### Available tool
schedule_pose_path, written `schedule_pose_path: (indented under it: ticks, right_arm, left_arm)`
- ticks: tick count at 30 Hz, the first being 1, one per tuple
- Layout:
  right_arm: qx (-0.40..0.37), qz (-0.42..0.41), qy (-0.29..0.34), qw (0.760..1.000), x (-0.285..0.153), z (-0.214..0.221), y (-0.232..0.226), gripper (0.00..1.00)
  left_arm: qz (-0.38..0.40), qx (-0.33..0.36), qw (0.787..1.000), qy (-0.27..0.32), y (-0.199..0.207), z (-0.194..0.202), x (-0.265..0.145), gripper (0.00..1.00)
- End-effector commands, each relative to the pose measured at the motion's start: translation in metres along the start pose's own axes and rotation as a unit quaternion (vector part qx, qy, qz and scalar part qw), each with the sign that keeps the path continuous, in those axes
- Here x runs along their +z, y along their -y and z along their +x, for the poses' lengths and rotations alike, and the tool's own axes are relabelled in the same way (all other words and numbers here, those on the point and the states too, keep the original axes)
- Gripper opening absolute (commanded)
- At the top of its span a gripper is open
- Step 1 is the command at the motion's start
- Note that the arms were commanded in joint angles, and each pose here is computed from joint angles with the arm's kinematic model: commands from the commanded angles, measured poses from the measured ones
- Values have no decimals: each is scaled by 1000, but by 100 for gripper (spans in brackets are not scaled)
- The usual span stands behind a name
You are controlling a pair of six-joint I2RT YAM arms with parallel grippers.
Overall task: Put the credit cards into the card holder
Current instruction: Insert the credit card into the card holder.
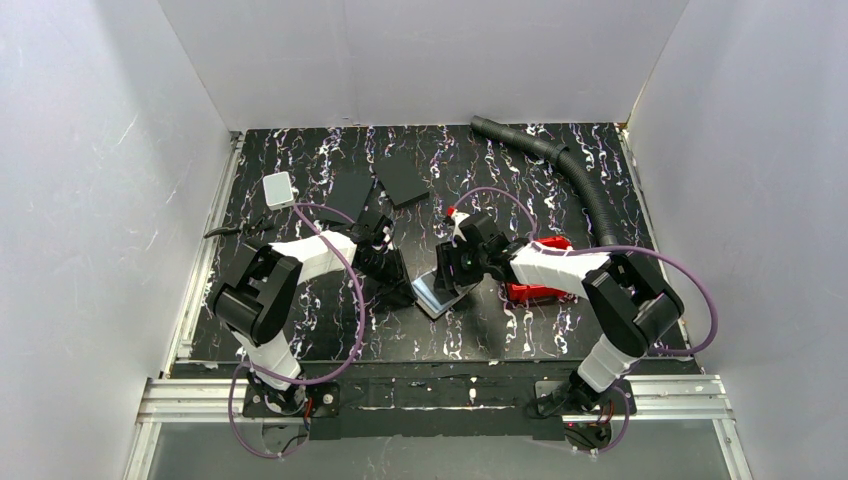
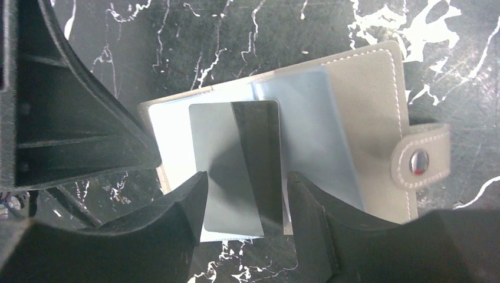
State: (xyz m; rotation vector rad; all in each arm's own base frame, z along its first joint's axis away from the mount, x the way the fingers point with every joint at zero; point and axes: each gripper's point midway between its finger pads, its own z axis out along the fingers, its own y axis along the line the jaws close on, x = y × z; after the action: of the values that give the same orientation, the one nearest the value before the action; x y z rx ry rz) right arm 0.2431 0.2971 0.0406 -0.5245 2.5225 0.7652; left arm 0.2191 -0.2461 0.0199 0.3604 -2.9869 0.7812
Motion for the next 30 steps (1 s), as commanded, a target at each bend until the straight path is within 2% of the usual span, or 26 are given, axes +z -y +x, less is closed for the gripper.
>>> schedule_pose_path:
  ticks: [1,9,23,30]
  right_arm:
    - [-12,-40,29,999,3,-17,-18,61]
    - [-17,-72,18,997,8,-13,-31,57]
    - [-13,-122,16,992,10,-10,-48,56]
    - [42,-143,28,989,-1,-20,-62,60]
  left_arm:
    - [-52,0,999,8,-23,-3,8,34]
    - [-54,5,998,9,-23,-4,8,34]
    - [-72,14,997,14,-29,-8,6,23]
    - [-68,21,997,16,-35,-14,-6,23]
